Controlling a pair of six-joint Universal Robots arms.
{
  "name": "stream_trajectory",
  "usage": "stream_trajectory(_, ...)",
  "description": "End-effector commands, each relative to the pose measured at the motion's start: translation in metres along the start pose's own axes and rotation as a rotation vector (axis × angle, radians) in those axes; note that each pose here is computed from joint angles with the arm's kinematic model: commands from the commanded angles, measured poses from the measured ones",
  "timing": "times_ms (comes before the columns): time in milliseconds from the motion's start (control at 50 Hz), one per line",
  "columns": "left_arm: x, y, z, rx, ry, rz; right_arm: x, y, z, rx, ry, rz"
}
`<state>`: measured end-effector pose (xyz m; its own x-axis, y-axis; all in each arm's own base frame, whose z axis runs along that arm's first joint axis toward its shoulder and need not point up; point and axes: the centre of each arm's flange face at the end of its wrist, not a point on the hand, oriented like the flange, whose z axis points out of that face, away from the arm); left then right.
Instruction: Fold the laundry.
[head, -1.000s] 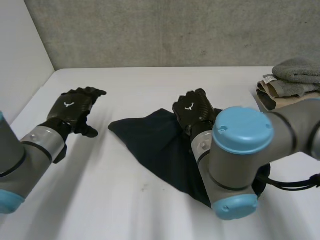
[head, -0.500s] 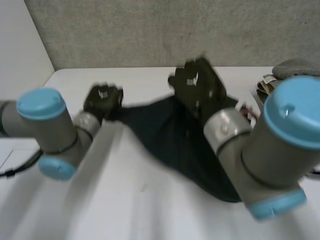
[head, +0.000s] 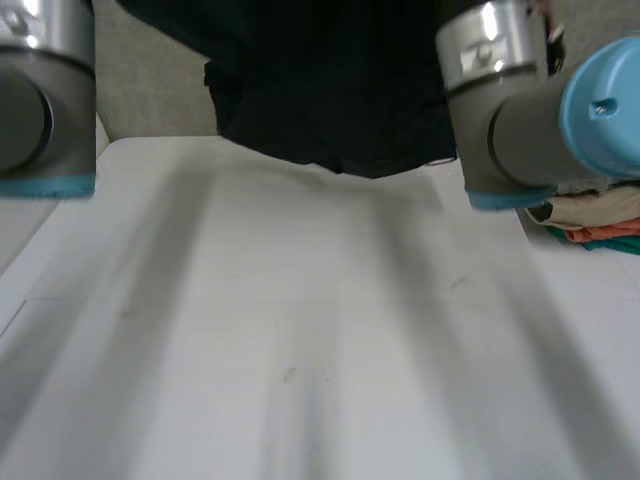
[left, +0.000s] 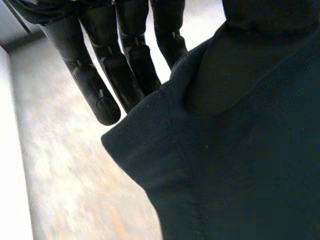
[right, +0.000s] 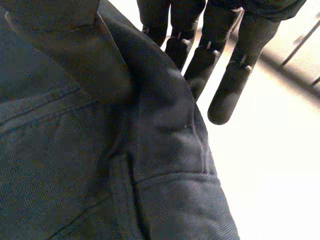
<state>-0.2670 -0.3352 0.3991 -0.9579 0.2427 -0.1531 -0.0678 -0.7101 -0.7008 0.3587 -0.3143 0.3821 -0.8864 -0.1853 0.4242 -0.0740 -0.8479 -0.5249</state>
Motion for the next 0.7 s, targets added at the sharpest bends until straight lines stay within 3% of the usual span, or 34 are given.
stream_trajectory(20, 0.025, 0.053, -0.079, -0.292, 0.173, -0.028, -0.037, 0.045, -0.068, -0.305, -0.205, 0.063)
stream_trajectory(100, 0.042, 0.075, -0.139, -0.486, 0.288, -0.039, -0.062, 0.062, -0.121, -0.506, -0.375, 0.109)
stream_trajectory(200, 0.046, 0.082, -0.197, -0.686, 0.384, 0.022, -0.069, 0.063, -0.169, -0.729, -0.522, 0.153)
stream_trajectory(380, 0.035, 0.023, -0.259, -1.025, 0.597, 0.127, -0.046, 0.016, -0.216, -1.103, -0.734, 0.209)
stream_trajectory(480, 0.033, -0.022, -0.293, -1.246, 0.825, 0.123, -0.024, -0.021, -0.262, -1.429, -0.982, 0.124)
stream_trajectory(560, 0.030, -0.039, -0.304, -1.383, 0.931, 0.096, -0.023, -0.024, -0.271, -1.377, -1.058, 0.053)
stream_trajectory(700, 0.028, -0.013, -0.284, -1.371, 0.872, 0.141, -0.032, -0.016, -0.266, -1.318, -0.993, 0.052)
